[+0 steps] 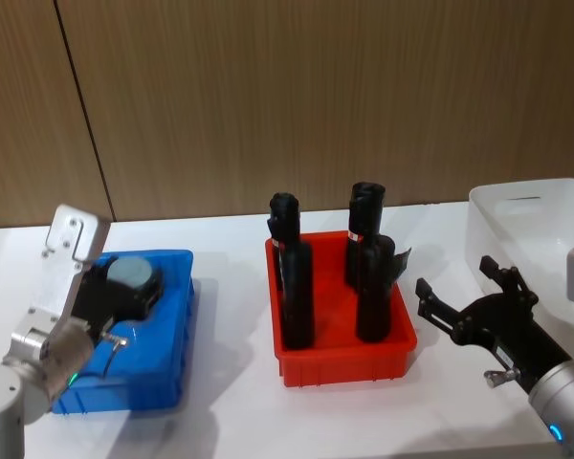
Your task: Pick the cotton swabs from the blue box and place them into the white box.
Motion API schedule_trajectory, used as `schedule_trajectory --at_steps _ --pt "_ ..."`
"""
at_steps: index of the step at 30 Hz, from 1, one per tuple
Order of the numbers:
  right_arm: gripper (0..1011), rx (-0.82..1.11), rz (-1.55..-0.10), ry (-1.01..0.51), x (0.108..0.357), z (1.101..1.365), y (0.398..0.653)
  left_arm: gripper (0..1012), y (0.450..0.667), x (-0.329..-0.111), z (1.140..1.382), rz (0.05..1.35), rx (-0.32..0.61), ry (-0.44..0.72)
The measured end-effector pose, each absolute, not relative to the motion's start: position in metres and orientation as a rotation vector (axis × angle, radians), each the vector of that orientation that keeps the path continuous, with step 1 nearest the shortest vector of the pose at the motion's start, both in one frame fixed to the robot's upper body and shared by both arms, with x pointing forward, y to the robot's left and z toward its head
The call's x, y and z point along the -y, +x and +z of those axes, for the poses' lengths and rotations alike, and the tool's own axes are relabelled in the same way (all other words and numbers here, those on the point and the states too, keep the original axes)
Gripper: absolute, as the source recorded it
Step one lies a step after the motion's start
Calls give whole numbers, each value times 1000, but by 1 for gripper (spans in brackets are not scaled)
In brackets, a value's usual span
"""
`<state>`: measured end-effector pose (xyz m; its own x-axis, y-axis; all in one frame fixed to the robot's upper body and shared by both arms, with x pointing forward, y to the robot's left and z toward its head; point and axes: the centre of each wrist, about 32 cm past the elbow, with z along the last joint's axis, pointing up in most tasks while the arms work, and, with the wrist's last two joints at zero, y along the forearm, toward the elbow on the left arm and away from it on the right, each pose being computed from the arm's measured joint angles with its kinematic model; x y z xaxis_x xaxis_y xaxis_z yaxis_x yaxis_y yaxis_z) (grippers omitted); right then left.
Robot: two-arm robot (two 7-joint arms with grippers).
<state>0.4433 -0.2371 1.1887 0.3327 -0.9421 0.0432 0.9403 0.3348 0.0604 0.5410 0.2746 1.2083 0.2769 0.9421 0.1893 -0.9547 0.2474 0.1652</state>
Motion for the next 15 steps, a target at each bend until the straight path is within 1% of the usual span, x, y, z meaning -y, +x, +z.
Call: schedule_trajectory --at_steps 3,6,15 --pt "1002 75 -1229 26 237 1189 443 670 541 -272 1215 1270 72 253" --pt "1002 75 -1229 26 237 1189 443 670 541 -268 1228 1225 99 225" --pt "1002 75 -1229 26 237 1189 443 670 543 -258 1250 1112 132 170"
